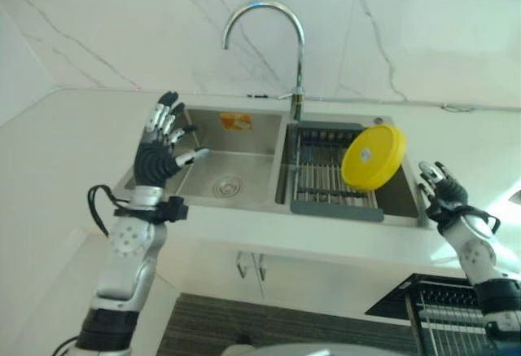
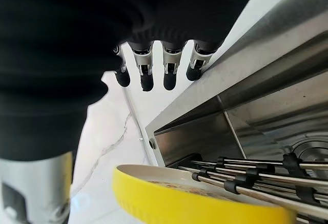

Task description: Place the dishes in the dishwasher.

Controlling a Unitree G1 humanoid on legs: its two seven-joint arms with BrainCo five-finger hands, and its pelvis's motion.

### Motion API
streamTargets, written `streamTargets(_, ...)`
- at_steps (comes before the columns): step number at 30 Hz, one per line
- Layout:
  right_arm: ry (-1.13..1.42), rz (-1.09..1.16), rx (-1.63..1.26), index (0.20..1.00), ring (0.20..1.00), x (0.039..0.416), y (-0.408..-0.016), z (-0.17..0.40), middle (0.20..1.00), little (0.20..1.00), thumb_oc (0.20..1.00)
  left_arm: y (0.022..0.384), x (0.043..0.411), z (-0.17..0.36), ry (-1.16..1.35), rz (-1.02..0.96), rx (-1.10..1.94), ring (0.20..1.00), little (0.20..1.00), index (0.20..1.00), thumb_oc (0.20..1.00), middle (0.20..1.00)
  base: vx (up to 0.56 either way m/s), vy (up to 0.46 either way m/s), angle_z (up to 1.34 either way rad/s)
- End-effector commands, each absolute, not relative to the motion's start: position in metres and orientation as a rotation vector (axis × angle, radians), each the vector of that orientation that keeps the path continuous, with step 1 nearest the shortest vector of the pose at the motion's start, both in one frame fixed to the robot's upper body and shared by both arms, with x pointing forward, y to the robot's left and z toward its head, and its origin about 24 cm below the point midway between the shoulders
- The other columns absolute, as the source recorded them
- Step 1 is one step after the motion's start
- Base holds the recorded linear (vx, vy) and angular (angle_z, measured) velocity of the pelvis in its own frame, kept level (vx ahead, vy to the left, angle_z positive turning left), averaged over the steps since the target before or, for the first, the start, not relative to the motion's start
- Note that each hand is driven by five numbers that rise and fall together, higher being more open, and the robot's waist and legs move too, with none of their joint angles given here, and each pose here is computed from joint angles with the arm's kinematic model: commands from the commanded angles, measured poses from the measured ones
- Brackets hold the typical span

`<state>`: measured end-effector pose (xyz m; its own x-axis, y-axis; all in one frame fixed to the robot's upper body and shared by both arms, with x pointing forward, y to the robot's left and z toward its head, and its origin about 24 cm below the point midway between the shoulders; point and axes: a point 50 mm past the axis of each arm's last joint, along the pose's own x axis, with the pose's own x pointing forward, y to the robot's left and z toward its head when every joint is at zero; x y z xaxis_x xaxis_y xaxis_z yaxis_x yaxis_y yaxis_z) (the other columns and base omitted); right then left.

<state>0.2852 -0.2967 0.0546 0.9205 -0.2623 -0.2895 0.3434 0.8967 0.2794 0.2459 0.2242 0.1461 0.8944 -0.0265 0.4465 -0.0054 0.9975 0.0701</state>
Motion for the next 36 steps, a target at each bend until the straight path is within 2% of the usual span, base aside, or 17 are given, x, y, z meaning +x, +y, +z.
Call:
streamTargets(1, 0.103, -0.236, 0.375, 1.0, 1.0, 0.313, -0.29, 0.096, 1.0, 1.0, 1.0, 0.217, 0.256, 0.179, -0.598, -0.07, 0.061, 1.0, 1.0, 1.0, 1.0, 1.0, 0.0, 0.007, 0.06)
streamTargets(36, 0.231, -0.23, 0.221, 1.0, 1.0, 0.333, -0.293, 0.1, 1.0, 1.0, 1.0, 0.219, 0.258, 0.185, -0.622, -0.049, 0.031, 1.0, 1.0, 1.0, 1.0, 1.0, 0.01, 0.0, 0.02)
